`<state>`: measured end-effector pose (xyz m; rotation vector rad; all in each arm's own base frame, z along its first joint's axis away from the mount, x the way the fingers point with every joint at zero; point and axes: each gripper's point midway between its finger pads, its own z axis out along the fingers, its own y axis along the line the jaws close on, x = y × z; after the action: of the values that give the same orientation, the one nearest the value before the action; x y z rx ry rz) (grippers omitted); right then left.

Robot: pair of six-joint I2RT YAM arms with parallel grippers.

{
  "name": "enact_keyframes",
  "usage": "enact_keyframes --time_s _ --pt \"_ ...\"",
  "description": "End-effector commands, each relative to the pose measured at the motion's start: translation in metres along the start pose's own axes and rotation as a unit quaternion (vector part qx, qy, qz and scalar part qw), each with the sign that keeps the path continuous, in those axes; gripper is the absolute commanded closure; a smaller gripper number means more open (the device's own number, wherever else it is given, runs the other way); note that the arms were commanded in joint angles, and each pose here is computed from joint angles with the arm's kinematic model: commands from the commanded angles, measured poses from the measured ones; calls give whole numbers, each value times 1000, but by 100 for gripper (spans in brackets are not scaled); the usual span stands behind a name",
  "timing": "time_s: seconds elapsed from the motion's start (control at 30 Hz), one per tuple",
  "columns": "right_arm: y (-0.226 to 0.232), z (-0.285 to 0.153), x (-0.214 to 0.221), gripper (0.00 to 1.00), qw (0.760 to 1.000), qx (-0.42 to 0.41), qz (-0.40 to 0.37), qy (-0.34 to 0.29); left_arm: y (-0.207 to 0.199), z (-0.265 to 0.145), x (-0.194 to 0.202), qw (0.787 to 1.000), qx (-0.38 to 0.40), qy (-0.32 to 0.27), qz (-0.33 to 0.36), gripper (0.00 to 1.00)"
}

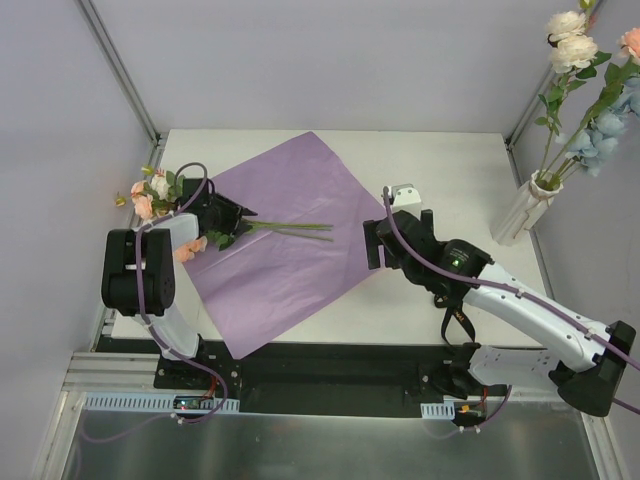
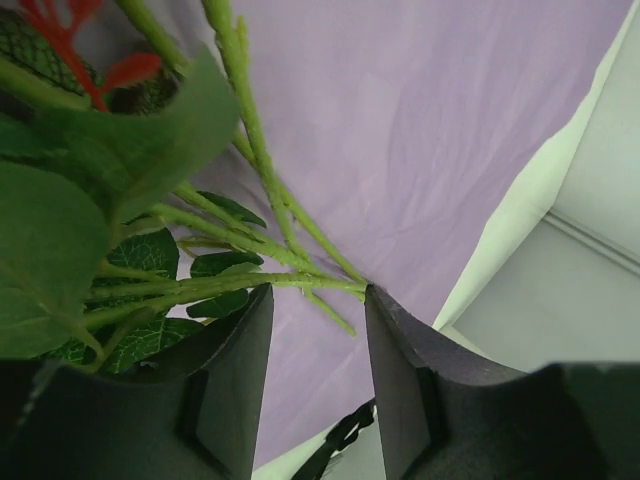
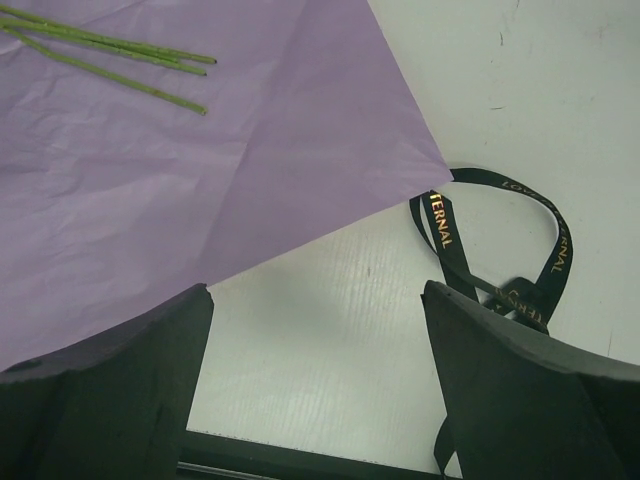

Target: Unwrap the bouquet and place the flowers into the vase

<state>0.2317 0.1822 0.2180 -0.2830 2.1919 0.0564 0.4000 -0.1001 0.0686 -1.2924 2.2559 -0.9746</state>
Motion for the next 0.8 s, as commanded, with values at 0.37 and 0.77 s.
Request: enact_keyframes --time_s 0.37,0.77 --pt "19 18 6 11 1000 -10 2 12 0 0 -2 1000 20 14 -14 60" --pt "26 29 22 11 999 -9 -9 33 3 -10 7 1000 24 13 -15 59"
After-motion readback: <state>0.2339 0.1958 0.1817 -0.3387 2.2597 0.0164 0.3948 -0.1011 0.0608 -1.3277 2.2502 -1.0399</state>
